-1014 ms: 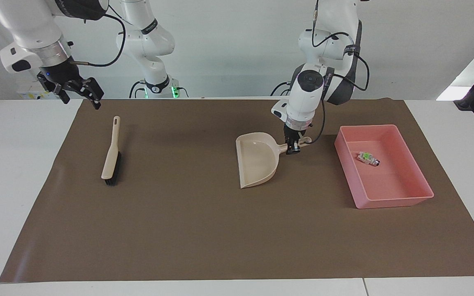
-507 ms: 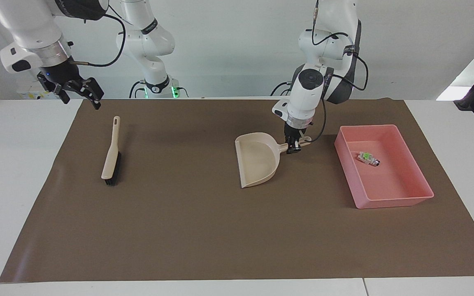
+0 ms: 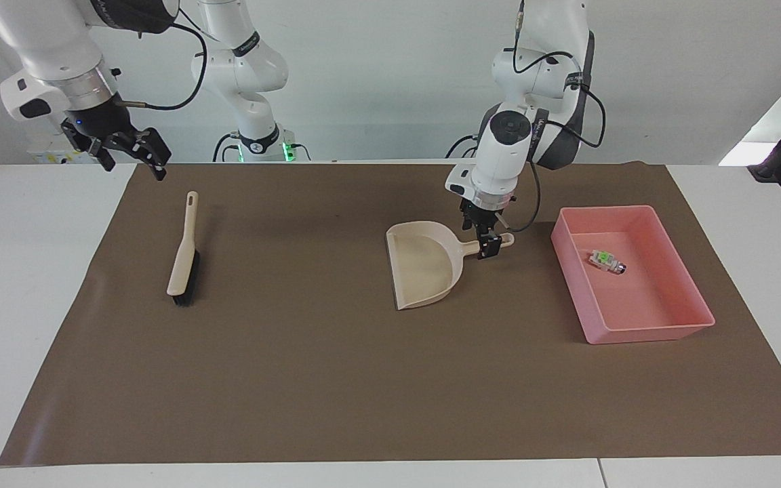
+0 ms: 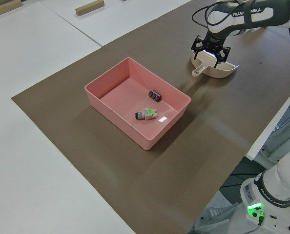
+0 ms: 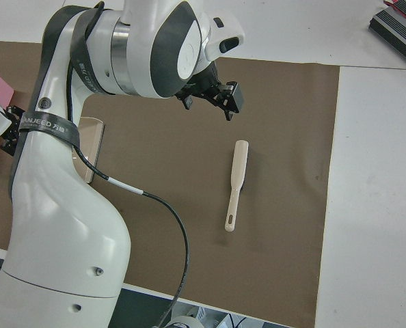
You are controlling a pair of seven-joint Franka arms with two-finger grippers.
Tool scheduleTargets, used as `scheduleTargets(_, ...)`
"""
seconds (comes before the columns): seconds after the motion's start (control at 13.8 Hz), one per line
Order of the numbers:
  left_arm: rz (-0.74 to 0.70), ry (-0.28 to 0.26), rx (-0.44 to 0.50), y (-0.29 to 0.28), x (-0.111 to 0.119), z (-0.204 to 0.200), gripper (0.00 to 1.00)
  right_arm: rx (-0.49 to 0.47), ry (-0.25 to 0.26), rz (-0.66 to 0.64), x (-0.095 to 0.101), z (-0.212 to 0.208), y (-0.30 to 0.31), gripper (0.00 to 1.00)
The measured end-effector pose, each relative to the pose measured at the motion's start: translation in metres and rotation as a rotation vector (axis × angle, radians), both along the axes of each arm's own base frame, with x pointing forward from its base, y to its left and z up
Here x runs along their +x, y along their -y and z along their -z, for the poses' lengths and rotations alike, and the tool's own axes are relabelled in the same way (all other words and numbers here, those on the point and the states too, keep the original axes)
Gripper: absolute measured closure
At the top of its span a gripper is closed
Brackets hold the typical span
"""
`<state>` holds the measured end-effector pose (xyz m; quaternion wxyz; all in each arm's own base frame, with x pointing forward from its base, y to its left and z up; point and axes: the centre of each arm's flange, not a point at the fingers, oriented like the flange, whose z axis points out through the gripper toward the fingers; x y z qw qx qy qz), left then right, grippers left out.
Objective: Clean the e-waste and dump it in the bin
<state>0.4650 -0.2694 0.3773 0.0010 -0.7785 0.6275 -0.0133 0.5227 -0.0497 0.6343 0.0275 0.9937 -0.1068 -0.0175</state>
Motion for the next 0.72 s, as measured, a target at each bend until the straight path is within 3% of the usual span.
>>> scheduleTargets(0.14,-0.073,-0.021,0.012,-0.007,-0.001,-0.008,0.00,0.000,0.000,0.000,0.000,0.000,0.000,0.00)
scheduleTargets(0.29,-0.234,-0.078,0.052,-0.030,-0.003,-0.023,0.00,0.000,0.000,0.000,0.000,0.000,0.000,0.00)
scheduleTargets(0.43,-0.471,-0.113,0.084,-0.065,-0.001,-0.042,0.00,0.000,0.000,0.000,0.000,0.000,0.000,0.00)
scheduleTargets(0.72,-0.939,-0.112,0.097,-0.136,0.008,-0.074,0.00,0.001,0.000,0.000,0.000,0.000,0.000,0.00)
